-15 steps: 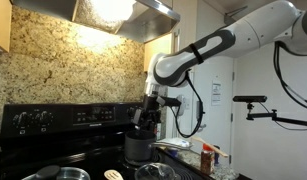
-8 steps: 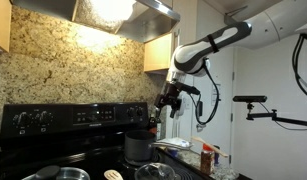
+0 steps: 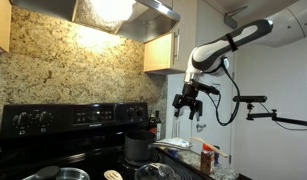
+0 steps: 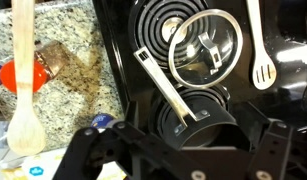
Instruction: Uncover the grey pot and put the lid on the stove, then put the cooking stick from the right in the pot
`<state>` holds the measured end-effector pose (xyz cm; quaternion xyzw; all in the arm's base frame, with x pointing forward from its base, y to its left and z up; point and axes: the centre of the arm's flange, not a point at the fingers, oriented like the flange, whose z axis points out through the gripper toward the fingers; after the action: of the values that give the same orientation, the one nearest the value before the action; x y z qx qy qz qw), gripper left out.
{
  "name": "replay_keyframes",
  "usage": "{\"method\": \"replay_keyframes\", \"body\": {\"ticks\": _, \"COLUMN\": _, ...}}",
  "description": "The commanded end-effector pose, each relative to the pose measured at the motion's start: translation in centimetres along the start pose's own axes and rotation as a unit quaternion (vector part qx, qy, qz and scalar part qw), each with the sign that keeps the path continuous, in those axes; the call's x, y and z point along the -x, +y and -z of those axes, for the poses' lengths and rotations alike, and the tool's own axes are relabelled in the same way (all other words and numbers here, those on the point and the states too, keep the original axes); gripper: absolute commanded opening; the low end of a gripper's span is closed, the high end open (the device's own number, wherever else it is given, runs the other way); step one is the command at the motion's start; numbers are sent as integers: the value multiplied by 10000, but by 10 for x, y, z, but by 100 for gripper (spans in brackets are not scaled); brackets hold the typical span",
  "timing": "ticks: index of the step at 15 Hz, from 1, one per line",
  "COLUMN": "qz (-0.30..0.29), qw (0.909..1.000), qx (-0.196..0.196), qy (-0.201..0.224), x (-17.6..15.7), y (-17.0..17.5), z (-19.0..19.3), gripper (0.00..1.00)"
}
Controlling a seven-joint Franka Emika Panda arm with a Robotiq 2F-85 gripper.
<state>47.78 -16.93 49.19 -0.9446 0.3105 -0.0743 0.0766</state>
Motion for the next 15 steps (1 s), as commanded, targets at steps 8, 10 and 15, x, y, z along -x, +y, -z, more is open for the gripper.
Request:
{"method": "replay_keyframes", "body": {"ticks": 8, "qz": -476, "qw": 9985, "qx": 230, "qy": 120, "x": -3, "y": 2, "z": 0, "gripper": 100}}
{"method": "replay_keyframes", "body": {"ticks": 10, "qz": -988, "qw": 9944, "qx": 315, "qy": 212, "x": 1, "y": 19, "z": 0, "gripper": 100}}
{"method": "replay_keyframes", "body": {"ticks": 15, "qz": -1791, "qw": 9824, "qx": 518, "qy": 97, "x": 21, "y": 59, "z": -16, "gripper": 100}}
